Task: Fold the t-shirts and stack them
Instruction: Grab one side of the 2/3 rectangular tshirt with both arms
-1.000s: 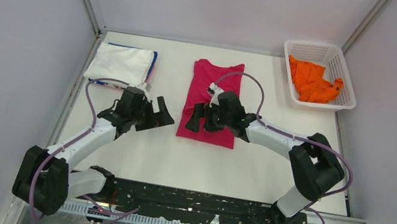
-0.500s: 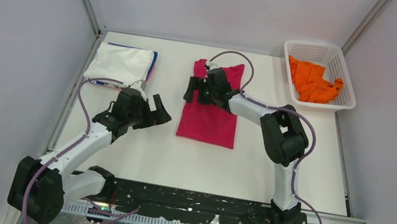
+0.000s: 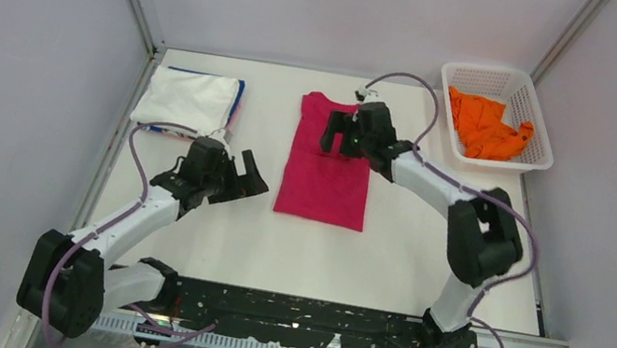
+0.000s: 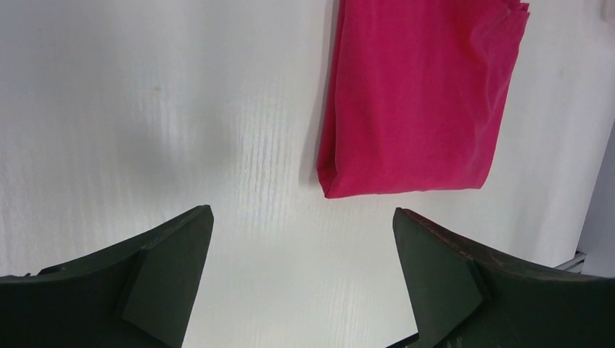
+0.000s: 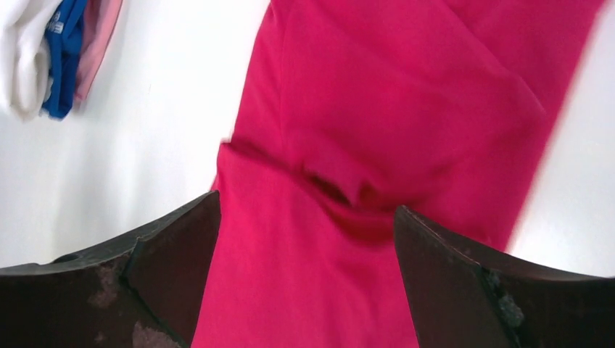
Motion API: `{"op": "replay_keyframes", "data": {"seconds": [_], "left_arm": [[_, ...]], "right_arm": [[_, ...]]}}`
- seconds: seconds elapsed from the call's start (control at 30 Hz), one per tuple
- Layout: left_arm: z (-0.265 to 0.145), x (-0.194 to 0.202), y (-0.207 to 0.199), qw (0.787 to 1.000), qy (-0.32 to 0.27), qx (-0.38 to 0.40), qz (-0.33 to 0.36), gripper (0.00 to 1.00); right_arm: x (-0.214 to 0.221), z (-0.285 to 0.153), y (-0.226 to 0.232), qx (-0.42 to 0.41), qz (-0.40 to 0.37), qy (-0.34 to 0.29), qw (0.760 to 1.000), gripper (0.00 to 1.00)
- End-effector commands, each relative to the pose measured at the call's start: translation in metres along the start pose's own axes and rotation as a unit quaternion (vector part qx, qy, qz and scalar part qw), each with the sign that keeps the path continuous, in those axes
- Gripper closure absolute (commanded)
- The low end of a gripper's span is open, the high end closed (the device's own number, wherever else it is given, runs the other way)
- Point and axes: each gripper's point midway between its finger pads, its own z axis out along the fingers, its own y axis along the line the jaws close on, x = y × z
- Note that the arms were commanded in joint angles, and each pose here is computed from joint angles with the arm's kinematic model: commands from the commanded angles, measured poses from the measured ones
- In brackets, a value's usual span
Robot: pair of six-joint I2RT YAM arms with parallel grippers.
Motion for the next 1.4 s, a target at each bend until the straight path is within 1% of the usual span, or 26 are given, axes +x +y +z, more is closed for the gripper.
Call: {"op": "replay_keyframes", "data": {"seconds": [0.0, 0.03, 0.07, 0.1, 0.13, 0.17, 0.2, 0.23, 0.3, 0.37, 0.47, 0.67, 0.77, 0.87, 0.9, 0.93, 1.0, 1.1, 1.13, 1.17, 1.27, 1.37], "left_arm": [[0.009, 0.003, -0.016, 1.000, 0.016, 0.016, -0.002, 0.01], [0.012, 0.007, -0.018, 1.000, 0.023, 0.014, -0.001, 0.00], [0.015, 0.010, -0.021, 0.999, 0.029, 0.014, 0.002, 0.00], [0.019, 0.013, -0.022, 0.999, 0.036, 0.011, 0.004, 0.01], [0.022, 0.015, -0.023, 0.999, 0.042, 0.009, 0.006, 0.03], [0.026, 0.017, -0.024, 0.999, 0.047, 0.009, 0.006, 0.06], [0.029, 0.020, -0.025, 0.998, 0.055, 0.010, 0.006, 0.09], [0.032, 0.022, -0.027, 0.998, 0.060, 0.013, 0.005, 0.12], [0.039, 0.028, -0.025, 0.997, 0.073, 0.008, 0.002, 0.16], [0.044, 0.033, -0.025, 0.997, 0.083, 0.007, 0.000, 0.23], [0.051, 0.043, -0.029, 0.995, 0.098, 0.013, 0.001, 0.29], [0.066, 0.059, -0.029, 0.992, 0.128, 0.007, -0.002, 0.32], [0.071, 0.061, -0.026, 0.992, 0.129, 0.000, -0.002, 0.41], [0.075, 0.062, -0.024, 0.991, 0.132, -0.005, -0.002, 0.53], [0.077, 0.062, -0.023, 0.991, 0.132, -0.006, -0.003, 0.57], [0.079, 0.061, -0.024, 0.991, 0.131, -0.006, -0.002, 0.60], [0.084, 0.060, -0.022, 0.991, 0.131, -0.014, 0.000, 0.66], [0.088, 0.061, -0.016, 0.990, 0.138, -0.034, 0.006, 0.88], [0.089, 0.061, -0.015, 0.989, 0.141, -0.036, 0.007, 0.98], [0.089, 0.063, -0.013, 0.989, 0.142, -0.040, 0.007, 1.00], [0.086, 0.063, -0.007, 0.990, 0.136, -0.047, 0.010, 1.00], [0.083, 0.062, -0.006, 0.991, 0.128, -0.048, 0.011, 1.00]], "right_arm": [[-0.041, -0.096, -0.014, 0.050, -0.004, -0.129, 0.990, 0.05], [-0.027, -0.115, -0.028, 0.068, 0.005, -0.137, 0.988, 0.05], [-0.023, -0.125, -0.038, 0.080, 0.026, -0.145, 0.986, 0.05], [-0.004, -0.139, -0.048, 0.083, 0.055, -0.145, 0.985, 0.05], [0.009, -0.144, -0.059, 0.086, 0.080, -0.135, 0.984, 0.05], [0.030, -0.152, -0.067, 0.081, 0.111, -0.126, 0.982, 0.05], [0.039, -0.155, -0.072, 0.061, 0.128, -0.113, 0.983, 0.04], [0.059, -0.160, -0.075, 0.046, 0.139, -0.099, 0.984, 0.01], [0.084, -0.167, -0.077, 0.023, 0.154, -0.078, 0.985, 0.03], [0.097, -0.171, -0.071, -0.004, 0.158, -0.071, 0.985, 0.04], [0.110, -0.175, -0.065, -0.026, 0.161, -0.057, 0.985, 0.04], [0.138, -0.166, -0.062, -0.035, 0.174, -0.013, 0.984, 0.07], [0.148, -0.159, -0.053, -0.048, 0.166, 0.011, 0.985, 0.13], [0.157, -0.148, -0.048, -0.040, 0.153, 0.039, 0.987, 0.19], [0.160, -0.146, -0.045, -0.040, 0.147, 0.045, 0.987, 0.22], [0.163, -0.141, -0.045, -0.035, 0.149, 0.056, 0.987, 0.28], [0.171, -0.135, -0.042, -0.033, 0.152, 0.075, 0.985, 0.37], [0.179, -0.128, -0.043, -0.017, 0.147, 0.084, 0.985, 0.39], [0.181, -0.126, -0.045, -0.010, 0.146, 0.087, 0.985, 0.41], [0.181, -0.124, -0.050, 0.003, 0.146, 0.084, 0.986, 0.43], [0.184, -0.119, -0.058, 0.023, 0.150, 0.081, 0.985, 0.48], [0.187, -0.113, -0.060, 0.030, 0.148, 0.082, 0.985, 0.51]]}}
